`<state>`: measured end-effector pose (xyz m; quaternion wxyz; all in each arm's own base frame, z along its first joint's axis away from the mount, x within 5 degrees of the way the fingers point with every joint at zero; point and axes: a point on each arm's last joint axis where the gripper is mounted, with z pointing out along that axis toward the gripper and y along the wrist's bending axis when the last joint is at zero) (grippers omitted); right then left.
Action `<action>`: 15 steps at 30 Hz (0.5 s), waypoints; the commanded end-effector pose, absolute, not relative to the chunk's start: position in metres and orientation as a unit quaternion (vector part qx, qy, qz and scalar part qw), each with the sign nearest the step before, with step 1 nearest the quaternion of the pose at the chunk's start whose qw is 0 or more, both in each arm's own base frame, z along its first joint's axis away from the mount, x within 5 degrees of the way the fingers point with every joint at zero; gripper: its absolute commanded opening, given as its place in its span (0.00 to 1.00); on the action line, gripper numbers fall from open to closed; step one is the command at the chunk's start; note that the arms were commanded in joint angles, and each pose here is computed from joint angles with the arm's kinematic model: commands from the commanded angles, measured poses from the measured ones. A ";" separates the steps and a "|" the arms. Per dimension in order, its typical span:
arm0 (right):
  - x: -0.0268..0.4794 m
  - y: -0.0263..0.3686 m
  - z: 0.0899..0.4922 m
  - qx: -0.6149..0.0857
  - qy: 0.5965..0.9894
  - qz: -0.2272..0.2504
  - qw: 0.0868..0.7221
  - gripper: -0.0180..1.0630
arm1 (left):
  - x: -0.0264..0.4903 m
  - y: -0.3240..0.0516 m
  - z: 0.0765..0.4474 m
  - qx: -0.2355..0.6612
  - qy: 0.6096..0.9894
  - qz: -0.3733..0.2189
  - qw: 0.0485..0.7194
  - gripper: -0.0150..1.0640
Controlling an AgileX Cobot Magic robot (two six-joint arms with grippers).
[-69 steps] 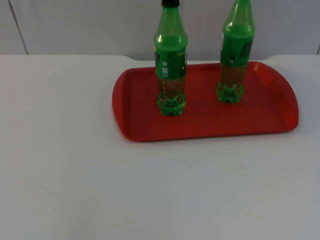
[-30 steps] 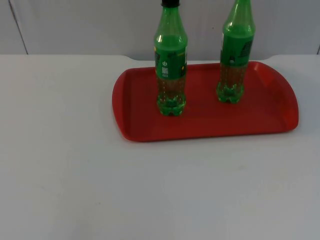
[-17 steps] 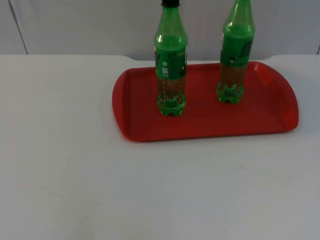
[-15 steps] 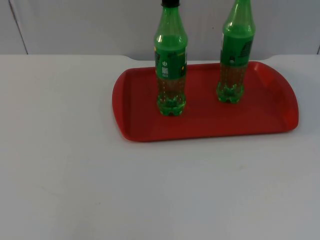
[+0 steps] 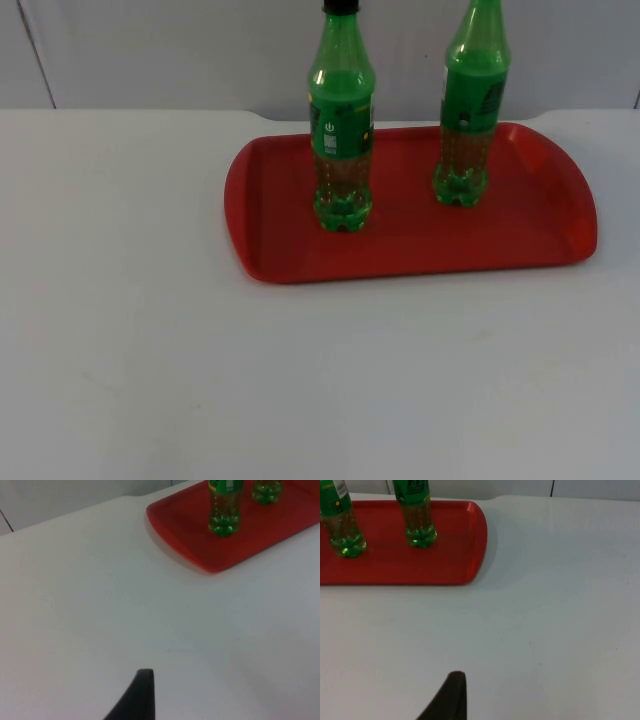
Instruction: Place the bottle upright on the tray.
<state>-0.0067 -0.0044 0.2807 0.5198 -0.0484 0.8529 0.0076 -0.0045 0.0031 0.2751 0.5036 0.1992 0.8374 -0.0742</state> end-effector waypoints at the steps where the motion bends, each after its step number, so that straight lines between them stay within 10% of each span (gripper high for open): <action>1: -0.007 -0.004 0.280 -0.052 0.852 0.004 0.521 0.99 | -0.004 0.003 0.274 0.199 0.835 -0.077 0.507 0.97; 15: -0.007 -0.004 0.280 -0.052 0.852 0.004 0.521 0.99 | -0.004 0.003 0.274 0.199 0.835 -0.077 0.507 0.97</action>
